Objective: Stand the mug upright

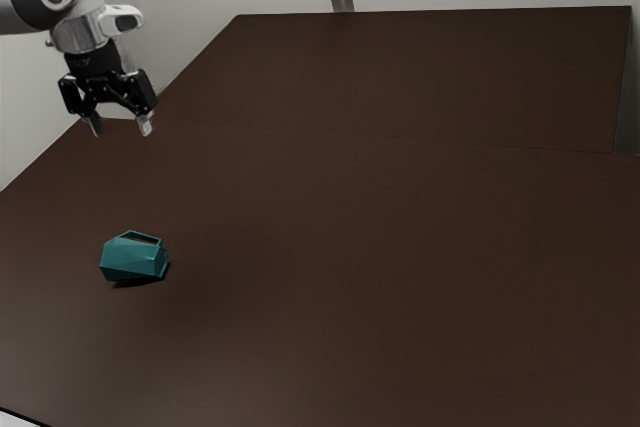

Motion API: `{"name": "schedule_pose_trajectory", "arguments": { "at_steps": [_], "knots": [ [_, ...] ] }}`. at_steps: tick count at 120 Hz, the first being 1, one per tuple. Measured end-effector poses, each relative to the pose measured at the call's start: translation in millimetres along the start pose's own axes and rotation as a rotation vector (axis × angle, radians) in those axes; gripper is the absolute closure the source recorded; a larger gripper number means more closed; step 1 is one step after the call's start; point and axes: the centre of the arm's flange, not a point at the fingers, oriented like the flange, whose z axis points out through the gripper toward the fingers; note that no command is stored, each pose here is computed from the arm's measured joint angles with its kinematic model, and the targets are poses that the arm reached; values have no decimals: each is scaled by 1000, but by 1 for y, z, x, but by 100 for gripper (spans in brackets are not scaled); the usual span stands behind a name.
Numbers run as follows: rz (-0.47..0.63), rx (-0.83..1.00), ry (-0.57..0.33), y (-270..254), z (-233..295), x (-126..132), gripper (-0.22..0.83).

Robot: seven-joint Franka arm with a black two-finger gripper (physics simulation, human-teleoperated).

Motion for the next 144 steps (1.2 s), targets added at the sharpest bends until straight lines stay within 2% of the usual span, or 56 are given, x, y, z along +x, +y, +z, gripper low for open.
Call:
{"name": "schedule_pose_trajectory", "arguments": {
  "at_steps": [27, 53, 75, 144],
  "knots": [
    [-116, -80, 30, -93, 20, -8, 2],
    [-139, -209, 54, -148, 55, -19, 2],
    [-167, -318, 83, -199, 90, -38, 2],
    [-78, -627, 254, -264, 208, -55, 2]
  ]
}}
